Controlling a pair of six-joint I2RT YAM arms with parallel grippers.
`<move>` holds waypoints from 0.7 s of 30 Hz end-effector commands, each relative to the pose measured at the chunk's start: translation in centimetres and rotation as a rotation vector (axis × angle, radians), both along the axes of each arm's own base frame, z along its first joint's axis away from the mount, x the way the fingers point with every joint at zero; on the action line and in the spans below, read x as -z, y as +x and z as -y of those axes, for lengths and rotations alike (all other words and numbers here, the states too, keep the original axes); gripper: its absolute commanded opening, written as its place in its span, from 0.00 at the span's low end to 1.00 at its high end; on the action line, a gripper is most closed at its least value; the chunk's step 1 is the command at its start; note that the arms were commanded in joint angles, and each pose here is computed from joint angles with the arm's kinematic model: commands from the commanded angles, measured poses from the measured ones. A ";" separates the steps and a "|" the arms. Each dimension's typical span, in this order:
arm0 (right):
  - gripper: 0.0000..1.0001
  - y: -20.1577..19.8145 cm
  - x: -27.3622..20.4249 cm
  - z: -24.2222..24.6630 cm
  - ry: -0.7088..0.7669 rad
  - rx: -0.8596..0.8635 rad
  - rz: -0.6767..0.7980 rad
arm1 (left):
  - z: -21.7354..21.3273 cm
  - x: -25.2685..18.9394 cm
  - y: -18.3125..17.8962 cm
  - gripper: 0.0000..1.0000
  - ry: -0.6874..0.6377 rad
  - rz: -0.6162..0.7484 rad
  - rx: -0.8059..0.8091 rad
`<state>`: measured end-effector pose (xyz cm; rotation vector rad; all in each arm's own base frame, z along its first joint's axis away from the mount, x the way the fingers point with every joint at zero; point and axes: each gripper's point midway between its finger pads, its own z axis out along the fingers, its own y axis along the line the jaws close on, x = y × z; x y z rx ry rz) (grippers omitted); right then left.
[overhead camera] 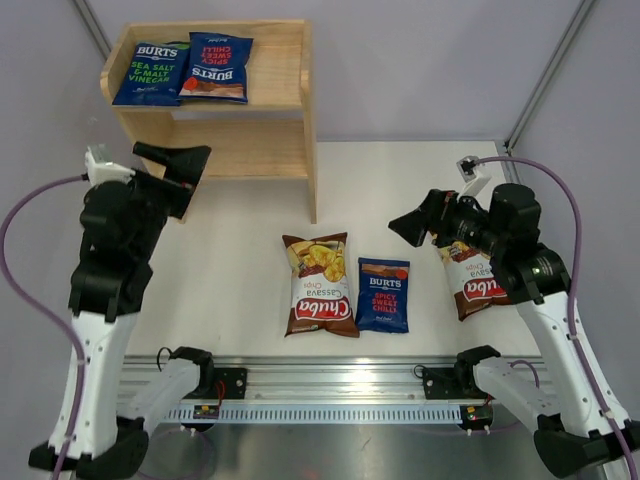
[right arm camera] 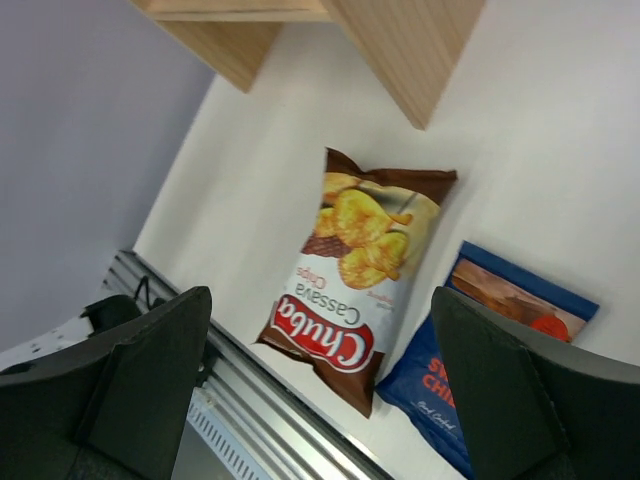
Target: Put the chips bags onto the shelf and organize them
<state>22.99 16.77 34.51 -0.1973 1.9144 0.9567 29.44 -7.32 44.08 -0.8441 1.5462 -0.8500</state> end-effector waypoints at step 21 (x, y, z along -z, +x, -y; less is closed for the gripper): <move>0.84 10.3 21.1 1.7 -0.550 -0.023 -0.357 | 8.9 12.5 -20.4 0.99 0.478 0.262 1.025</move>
